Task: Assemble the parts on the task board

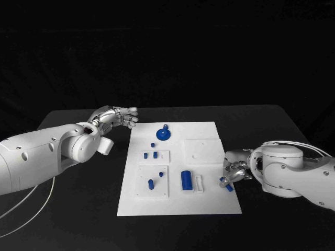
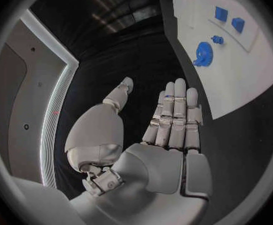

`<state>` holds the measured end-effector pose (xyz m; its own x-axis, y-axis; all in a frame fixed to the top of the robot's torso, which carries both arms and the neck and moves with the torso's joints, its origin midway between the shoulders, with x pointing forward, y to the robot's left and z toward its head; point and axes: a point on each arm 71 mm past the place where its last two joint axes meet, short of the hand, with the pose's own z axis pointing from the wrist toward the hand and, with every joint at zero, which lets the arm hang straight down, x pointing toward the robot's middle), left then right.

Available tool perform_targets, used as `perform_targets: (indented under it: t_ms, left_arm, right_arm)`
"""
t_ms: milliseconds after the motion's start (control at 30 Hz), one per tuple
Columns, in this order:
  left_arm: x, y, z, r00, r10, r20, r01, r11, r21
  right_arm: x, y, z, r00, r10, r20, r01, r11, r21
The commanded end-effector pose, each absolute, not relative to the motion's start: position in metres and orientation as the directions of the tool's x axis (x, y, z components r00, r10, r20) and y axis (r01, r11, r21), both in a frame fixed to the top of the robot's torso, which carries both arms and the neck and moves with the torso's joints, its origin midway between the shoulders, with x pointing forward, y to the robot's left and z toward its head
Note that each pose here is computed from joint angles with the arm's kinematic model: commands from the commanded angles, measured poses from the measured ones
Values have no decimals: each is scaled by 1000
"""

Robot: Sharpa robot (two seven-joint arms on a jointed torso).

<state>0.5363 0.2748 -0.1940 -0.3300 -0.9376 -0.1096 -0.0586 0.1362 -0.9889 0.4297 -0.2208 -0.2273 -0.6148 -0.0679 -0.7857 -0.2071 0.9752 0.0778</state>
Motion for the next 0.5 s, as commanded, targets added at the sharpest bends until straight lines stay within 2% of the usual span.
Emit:
perform_targets:
  t_ms: [33,233,500]
  left_arm:
    - [535,271,-194,-359,-928,-102,-54,130,-990]
    - [535,271,-194,-365,-925,-102,-55,131,-990]
    - [535,271,-194,-364,-926,-102,-56,132,-990]
  right_arm:
    - [423,-217,-241,-604,-152,-782,-245,970,1]
    - [421,-211,-243,-597,-189,-779,-277,961,-21]
    - [421,-211,-248,-628,-166,-760,-259,966,3]
